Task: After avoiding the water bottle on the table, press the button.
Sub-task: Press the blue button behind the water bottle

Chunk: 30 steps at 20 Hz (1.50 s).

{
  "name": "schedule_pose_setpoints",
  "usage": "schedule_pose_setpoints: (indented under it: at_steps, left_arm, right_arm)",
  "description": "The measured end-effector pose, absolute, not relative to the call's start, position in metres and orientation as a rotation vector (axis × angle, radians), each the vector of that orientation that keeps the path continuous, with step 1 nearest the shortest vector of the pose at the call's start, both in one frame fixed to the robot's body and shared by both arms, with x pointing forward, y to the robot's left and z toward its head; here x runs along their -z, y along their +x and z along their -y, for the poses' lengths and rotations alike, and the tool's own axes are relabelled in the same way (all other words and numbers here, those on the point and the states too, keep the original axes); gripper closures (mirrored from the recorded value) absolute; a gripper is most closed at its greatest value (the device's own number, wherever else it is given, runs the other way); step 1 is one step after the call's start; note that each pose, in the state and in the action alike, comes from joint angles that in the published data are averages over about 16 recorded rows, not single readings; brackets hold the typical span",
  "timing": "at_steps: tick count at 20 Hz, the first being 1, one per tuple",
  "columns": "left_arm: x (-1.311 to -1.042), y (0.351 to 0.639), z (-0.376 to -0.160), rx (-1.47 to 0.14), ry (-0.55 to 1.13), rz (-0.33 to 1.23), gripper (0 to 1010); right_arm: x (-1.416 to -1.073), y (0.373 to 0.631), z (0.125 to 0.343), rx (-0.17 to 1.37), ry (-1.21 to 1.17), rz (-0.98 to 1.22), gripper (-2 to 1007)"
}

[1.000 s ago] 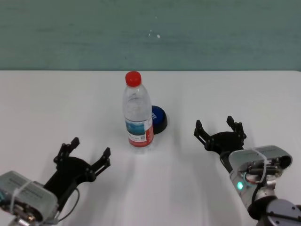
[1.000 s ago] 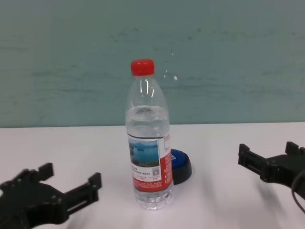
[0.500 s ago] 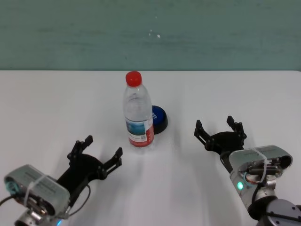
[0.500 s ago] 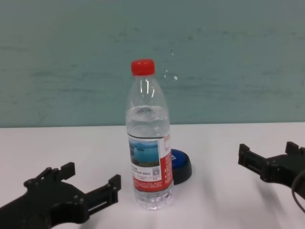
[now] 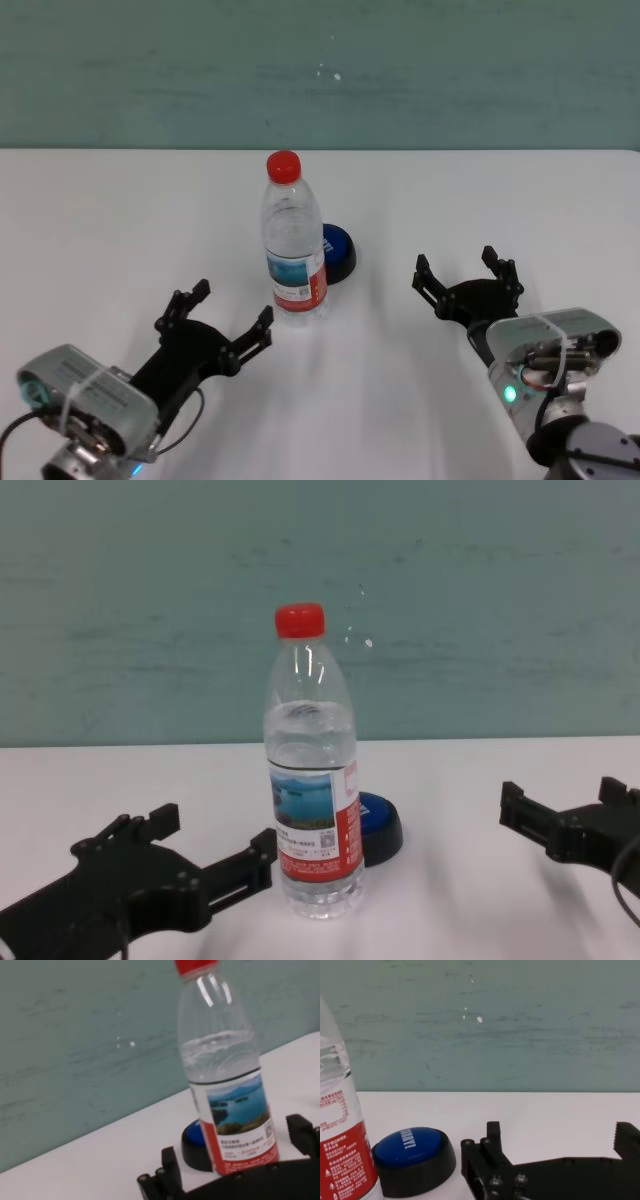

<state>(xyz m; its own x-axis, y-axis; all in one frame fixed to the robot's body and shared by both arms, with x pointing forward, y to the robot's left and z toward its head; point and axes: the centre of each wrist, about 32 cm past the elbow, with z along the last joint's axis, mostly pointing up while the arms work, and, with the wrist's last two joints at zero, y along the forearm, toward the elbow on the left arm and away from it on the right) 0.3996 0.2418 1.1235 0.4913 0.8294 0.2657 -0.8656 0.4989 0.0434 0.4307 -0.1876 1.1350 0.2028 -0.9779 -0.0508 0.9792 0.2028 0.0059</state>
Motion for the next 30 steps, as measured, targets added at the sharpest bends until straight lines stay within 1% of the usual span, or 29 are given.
schedule_pose_setpoints:
  at_steps: [18,30]
  left_arm:
    - [-1.129,0.401,-0.231,-1.016,0.138,0.237,10]
    - [-1.131,0.398,-0.232,-1.016,0.135,0.235,10]
  right_arm:
    - [-1.135,0.431,0.188,1.366,0.040,-0.039,1]
    - [-1.135,0.431,0.188,1.366,0.040,-0.039,1]
